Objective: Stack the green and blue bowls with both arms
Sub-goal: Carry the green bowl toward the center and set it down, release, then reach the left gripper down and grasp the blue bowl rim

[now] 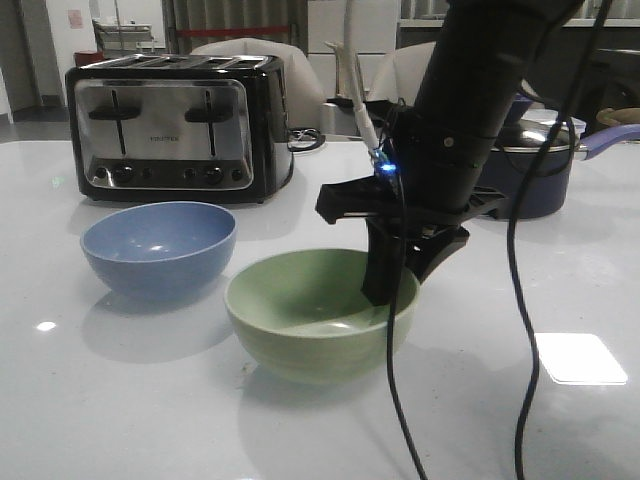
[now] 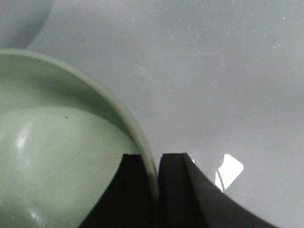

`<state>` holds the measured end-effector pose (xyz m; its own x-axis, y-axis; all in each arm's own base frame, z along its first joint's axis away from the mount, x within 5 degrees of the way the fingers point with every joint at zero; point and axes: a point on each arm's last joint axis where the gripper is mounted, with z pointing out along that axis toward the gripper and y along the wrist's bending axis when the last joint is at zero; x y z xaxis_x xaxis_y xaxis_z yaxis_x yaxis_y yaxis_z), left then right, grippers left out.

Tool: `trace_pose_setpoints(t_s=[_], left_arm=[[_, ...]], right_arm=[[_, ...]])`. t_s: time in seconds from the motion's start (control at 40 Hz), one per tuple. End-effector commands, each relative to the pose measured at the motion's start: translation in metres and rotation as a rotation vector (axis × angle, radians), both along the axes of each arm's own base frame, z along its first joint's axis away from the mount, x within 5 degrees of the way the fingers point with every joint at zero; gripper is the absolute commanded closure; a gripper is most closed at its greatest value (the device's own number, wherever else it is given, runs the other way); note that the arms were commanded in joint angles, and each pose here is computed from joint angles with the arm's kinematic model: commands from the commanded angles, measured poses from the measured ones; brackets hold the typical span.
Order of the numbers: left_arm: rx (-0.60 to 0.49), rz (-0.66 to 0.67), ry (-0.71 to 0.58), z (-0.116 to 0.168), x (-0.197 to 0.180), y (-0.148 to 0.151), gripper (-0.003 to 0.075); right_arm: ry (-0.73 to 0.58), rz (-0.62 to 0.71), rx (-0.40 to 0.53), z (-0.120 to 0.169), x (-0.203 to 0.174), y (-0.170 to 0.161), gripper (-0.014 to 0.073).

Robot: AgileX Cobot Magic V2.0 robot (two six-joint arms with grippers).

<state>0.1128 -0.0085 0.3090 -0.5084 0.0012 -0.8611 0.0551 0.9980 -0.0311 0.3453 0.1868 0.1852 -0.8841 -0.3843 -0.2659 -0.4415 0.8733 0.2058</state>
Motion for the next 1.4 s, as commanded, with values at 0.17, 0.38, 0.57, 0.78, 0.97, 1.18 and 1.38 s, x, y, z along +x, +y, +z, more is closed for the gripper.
trace_pose_setpoints(t_s=[0.17, 0.38, 0.57, 0.78, 0.97, 1.18, 1.38], left_arm=[[-0.013, -0.004, -0.093, 0.014, 0.004, -0.001, 0.0062], [-0.013, -0.004, -0.093, 0.014, 0.004, -0.001, 0.0062], [-0.013, -0.004, -0.093, 0.014, 0.004, -0.001, 0.0062], [-0.013, -0.004, -0.090, 0.014, 0.004, -0.001, 0.0062], [-0.012, -0.004, -0.078, 0.010, 0.004, -0.001, 0.0062], [-0.031, -0.011, -0.068, 0.008, 0.005, -0.003, 0.0062], [-0.006, -0.114, -0.008, 0.006, 0.020, -0.016, 0.0062]], right_arm=[[-0.115, 0.002, 0.060, 0.037, 0.001, 0.001, 0.0188], [-0.273, 0.051, 0.088, 0.092, -0.016, -0.009, 0.0216], [-0.440, 0.074, 0.068, 0.141, -0.061, -0.038, 0.0229], [-0.522, 0.087, 0.030, 0.152, -0.115, -0.069, 0.0229], [-0.547, 0.030, 0.052, 0.144, -0.158, -0.091, 0.0229], [-0.557, -0.042, 0.096, 0.134, -0.187, -0.106, 0.0229], [-0.586, -0.054, 0.117, 0.136, -0.197, -0.111, 0.0229]])
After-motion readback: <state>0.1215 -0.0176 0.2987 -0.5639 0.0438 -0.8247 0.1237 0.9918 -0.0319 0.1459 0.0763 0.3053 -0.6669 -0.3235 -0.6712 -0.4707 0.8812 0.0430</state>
